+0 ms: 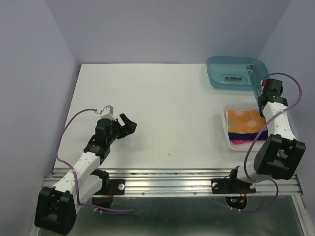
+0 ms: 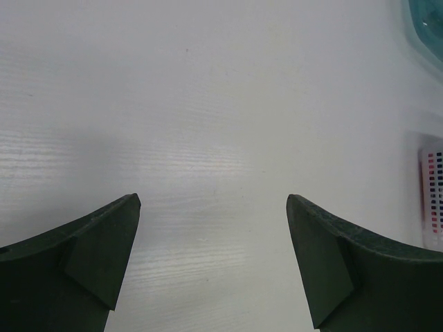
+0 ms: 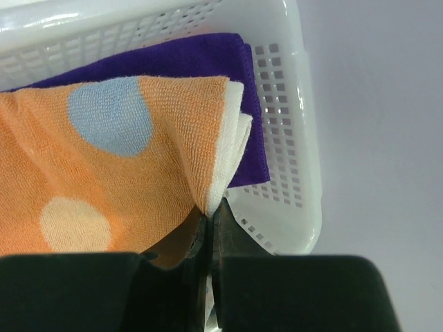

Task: Fold and stack the towels
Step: Neatly place the folded towel into the bin

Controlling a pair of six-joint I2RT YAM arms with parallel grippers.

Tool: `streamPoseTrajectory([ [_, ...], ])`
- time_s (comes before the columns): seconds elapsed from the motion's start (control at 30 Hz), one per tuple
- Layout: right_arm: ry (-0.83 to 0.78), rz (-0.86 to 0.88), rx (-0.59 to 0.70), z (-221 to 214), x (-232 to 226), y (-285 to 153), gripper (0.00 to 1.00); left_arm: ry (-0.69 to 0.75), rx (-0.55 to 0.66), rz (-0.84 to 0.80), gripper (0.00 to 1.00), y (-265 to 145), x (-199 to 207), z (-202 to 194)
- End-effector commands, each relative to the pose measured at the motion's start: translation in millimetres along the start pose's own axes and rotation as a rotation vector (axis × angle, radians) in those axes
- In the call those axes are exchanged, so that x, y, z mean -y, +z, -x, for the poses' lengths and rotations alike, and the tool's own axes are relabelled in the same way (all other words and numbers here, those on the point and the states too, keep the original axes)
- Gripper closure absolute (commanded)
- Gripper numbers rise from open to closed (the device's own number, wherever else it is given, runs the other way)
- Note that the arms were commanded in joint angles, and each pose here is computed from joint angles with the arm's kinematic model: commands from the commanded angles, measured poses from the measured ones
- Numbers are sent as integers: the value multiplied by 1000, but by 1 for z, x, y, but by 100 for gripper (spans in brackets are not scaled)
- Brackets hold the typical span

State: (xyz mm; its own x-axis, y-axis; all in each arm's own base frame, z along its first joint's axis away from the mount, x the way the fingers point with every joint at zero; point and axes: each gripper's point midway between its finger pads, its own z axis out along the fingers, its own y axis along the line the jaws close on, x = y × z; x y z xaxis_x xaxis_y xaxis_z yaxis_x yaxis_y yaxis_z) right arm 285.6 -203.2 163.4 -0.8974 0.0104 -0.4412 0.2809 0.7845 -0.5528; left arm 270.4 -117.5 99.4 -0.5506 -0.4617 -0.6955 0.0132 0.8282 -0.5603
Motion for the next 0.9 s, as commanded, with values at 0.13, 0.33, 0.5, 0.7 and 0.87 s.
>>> streamPoseTrajectory([
  [0.13,42,-87,91,35,27,-1,89,28,48,-45,1,-2,12,13],
  [0.33,92,-121,110,41,39,-12,0,28,48,-40,1,-2,11,14],
  [0.5,262,-132,209,59,58,-46,0,27,60,-31,1,-3,10,16],
  [0.7,645,262,374,85,9,-100,0,-3,119,-19,1,-10,14,33],
  [0.87,811,616,557,80,-45,-142,0,-40,239,9,1,-26,22,68],
])
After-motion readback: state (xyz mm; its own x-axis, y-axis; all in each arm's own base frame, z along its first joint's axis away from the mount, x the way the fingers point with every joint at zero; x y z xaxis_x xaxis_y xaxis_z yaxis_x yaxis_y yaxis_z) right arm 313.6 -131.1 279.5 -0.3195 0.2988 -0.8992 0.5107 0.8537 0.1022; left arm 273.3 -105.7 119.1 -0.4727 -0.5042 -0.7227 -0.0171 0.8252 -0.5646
